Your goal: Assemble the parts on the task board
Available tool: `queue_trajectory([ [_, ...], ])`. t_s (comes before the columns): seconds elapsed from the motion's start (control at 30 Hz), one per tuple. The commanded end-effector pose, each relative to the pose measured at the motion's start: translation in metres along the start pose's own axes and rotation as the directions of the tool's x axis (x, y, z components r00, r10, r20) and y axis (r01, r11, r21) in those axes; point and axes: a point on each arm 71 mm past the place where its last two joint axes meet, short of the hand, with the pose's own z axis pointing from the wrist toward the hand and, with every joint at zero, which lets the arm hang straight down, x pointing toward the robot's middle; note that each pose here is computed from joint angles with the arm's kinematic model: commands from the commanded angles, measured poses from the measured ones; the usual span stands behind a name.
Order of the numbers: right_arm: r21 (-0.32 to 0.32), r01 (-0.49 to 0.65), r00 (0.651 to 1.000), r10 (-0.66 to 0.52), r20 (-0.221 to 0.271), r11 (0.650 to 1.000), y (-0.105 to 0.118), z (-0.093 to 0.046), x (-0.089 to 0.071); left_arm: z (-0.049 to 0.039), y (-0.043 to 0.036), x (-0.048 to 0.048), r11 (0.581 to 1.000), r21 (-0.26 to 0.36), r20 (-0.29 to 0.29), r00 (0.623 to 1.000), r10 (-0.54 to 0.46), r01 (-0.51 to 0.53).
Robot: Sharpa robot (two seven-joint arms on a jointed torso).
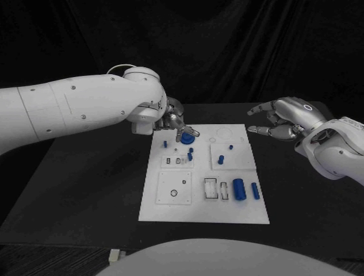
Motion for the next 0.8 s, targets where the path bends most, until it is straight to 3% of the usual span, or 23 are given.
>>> queue_trajectory([
  [0.03,-0.006,0.006,1.0,-0.006,0.027,1.0,0.0,0.0,0.0,0.0071,0.004,0.0033,0.997,-0.072,-0.014,1.0,0.007,-0.008],
  [0.27,-0.003,0.004,1.0,-0.004,0.023,1.0,-0.001,0.0,0.004,0.0232,0.0049,0.0109,0.996,-0.086,-0.017,1.0,-0.02,0.019],
  [0.8,-0.004,0.003,1.0,-0.003,0.012,1.0,-0.002,0.0,0.013,0.0451,0.0026,0.0319,0.996,-0.055,-0.014,0.997,-0.07,0.069],
])
